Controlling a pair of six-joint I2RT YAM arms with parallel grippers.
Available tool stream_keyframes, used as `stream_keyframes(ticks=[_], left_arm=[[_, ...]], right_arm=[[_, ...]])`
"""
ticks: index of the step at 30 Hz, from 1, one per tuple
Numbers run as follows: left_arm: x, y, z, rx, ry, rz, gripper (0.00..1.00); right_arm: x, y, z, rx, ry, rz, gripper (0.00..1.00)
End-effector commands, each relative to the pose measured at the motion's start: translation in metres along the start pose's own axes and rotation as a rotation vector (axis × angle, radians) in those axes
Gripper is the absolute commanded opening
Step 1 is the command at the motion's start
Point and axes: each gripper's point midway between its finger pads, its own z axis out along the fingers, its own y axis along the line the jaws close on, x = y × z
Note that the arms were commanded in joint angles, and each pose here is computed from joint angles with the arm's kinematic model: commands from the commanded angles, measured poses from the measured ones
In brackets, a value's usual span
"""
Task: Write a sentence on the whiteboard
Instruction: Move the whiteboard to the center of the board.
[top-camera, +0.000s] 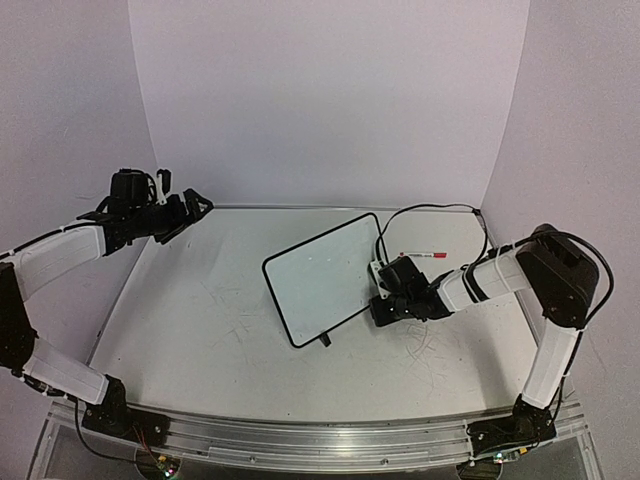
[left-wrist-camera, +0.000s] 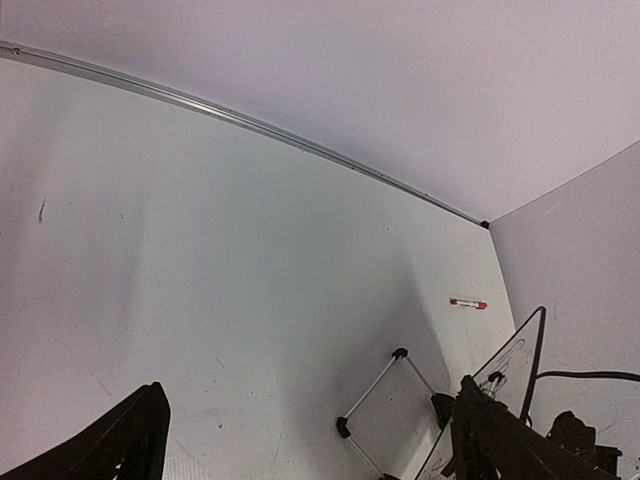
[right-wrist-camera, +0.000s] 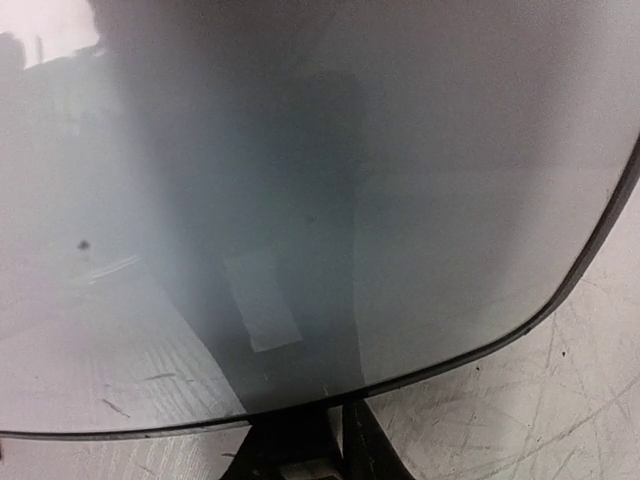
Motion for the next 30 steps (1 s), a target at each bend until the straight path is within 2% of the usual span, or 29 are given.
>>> stream_keyframes(ticks=[1,7,11,14,20,22,25,27,30], left_arm=[[-0.017,-0.020,-0.005,0.053,-0.045,0.021,0.99],[-0.018,-0.021,0.001,0.054,-0.036,0.022,1.00],[-0.016,-0.024,0.008,0.056,-0.026,0.026,0.99],[-0.014,-0.024,0.012,0.055,-0.018,0.025,0.99],[-0.015,-0.032,0.019,0.070,-0.012,0.037,0.99],[-0.015,-0.033,0.018,0.069,-0.014,0.040,0.99],[-0.012,-0.030,0.015,0.058,-0.017,0.039,0.99],[-0.010,-0.026,0.014,0.046,-0.020,0.038,0.99],[-0.012,-0.026,0.012,0.039,-0.029,0.046,0.99]], right_arm=[[-0.012,0.005,-0.018,-0.021,-0.077,0.060,0.11],[0.000,0.010,-0.038,-0.018,-0.081,0.109,0.04],[0.015,0.013,-0.049,-0.035,-0.071,0.116,0.03],[0.023,0.018,-0.051,-0.042,-0.067,0.064,0.02],[0.027,0.012,-0.050,0.016,-0.076,0.042,0.04],[0.027,0.009,-0.054,0.022,-0.083,0.062,0.17],[0.024,0.010,-0.066,0.001,-0.101,0.086,0.52],[0.019,0.008,-0.078,-0.007,-0.121,0.100,0.61],[0.010,-0.002,-0.102,0.011,-0.167,0.129,0.65]])
